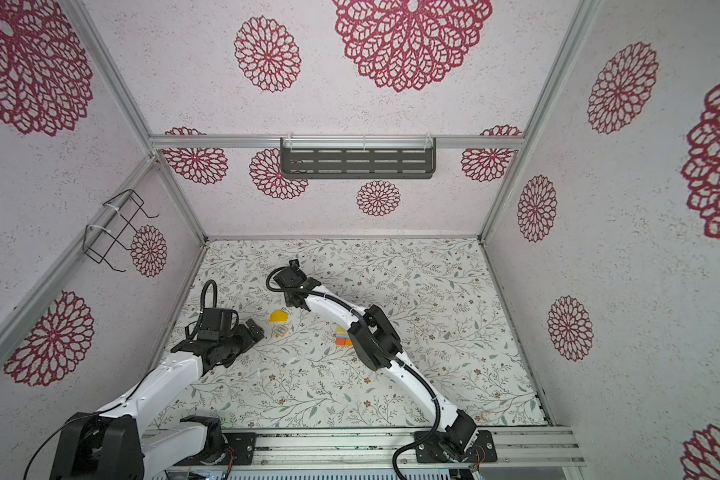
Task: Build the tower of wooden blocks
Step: 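Close the right gripper on the wooden cube and lift it, then carry the wooden cube with the right gripper over the stack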
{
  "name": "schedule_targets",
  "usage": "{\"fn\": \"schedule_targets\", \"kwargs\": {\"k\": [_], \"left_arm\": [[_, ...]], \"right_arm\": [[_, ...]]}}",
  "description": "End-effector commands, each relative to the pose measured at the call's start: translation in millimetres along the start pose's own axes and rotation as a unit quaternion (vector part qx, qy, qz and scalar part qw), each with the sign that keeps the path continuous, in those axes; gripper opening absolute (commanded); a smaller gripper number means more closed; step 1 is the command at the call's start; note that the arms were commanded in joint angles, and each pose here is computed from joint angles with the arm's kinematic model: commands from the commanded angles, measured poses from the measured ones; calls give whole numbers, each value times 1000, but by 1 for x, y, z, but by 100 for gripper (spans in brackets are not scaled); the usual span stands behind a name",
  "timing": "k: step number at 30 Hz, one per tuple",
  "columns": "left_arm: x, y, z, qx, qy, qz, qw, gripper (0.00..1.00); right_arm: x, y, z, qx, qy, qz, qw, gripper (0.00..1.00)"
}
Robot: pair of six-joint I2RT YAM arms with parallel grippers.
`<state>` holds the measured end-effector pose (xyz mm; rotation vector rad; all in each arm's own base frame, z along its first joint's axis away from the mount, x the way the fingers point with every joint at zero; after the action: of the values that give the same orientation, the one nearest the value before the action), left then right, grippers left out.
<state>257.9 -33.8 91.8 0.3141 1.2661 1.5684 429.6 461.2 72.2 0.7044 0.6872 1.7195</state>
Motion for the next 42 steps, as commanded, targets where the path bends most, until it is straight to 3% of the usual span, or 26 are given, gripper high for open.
{"fn": "schedule_targets", "kwargs": {"k": [1, 18, 30, 42], "left_arm": [[-12, 11, 9, -11, -8, -24, 1000, 97], [-63, 46, 13, -49, -59, -22, 997, 97], [-117, 33, 2, -36, -107, -30, 993, 97], [-136, 20, -15, -22, -126, -24, 991, 97]], "right_arm": [[4, 63, 49, -42, 2, 13, 999, 29], [-64, 178, 70, -63, -42, 16, 997, 29], [-135, 231, 31, -48, -91, -3, 995, 31], [-154, 247, -9, -29, -132, -3, 991, 32]]}}
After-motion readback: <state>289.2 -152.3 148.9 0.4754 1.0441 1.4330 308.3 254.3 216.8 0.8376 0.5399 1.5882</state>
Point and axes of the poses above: each gripper's point midway between its finger pads, its own y axis back along the fingers, its own x axis along the line the jaws close on, z = x × y, the point moved 4 cm from there along y, back along the fingers, and after that the axes turned 6 degrees about -y, right-handed, at the moved point
